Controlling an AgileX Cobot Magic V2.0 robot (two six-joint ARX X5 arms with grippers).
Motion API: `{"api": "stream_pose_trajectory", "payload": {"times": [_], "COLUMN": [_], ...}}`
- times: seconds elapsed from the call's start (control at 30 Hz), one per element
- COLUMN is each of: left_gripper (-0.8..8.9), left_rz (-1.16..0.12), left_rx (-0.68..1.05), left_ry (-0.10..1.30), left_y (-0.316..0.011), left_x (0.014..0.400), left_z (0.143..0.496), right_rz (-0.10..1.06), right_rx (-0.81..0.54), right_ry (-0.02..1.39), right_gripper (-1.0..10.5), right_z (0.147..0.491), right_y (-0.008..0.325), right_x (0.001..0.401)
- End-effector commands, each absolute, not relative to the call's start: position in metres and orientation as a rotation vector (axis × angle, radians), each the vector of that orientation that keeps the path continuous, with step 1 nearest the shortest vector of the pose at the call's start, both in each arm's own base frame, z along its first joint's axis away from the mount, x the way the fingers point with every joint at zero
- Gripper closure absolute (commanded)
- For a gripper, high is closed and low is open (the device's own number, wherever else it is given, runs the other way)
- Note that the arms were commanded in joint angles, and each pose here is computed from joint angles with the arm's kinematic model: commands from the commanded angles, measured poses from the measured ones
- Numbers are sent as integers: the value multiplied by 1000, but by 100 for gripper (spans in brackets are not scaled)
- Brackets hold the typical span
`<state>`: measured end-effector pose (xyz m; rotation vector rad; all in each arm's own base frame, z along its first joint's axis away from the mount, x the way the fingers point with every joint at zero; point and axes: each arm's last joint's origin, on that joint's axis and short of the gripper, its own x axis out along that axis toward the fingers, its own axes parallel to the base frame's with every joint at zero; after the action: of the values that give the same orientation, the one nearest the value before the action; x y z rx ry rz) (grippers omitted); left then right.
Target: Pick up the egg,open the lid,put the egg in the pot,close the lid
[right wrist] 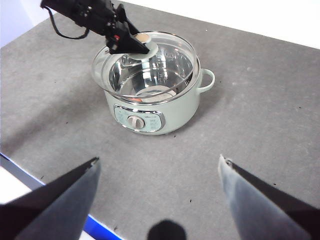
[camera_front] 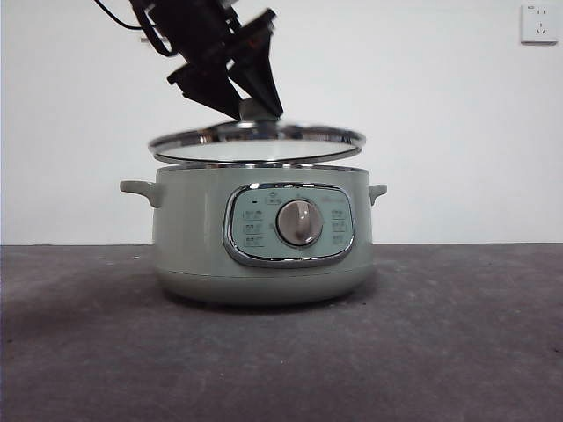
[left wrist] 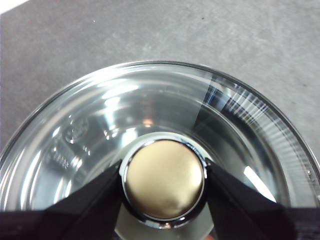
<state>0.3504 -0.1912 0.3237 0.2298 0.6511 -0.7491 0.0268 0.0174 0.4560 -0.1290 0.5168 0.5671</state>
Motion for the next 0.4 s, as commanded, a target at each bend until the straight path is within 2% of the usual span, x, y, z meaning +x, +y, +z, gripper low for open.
{"api": "stream_pose_trajectory", "payload": {"times": [0.03,0.4], "left_gripper": [822,822], "left_rz": [-746,-701], "left_rx": [248,279], "left_ry": [590,613], "left_y": [-198,-204], "left_x": [353,362], "left_z": [326,310], "right_rz": [560,560], "right_rx": [-128,-131], "right_ry": [554,565], "right_gripper": [545,545], "right_z": [451,449], "right_y": [17,18], "right_x": [27,29]}}
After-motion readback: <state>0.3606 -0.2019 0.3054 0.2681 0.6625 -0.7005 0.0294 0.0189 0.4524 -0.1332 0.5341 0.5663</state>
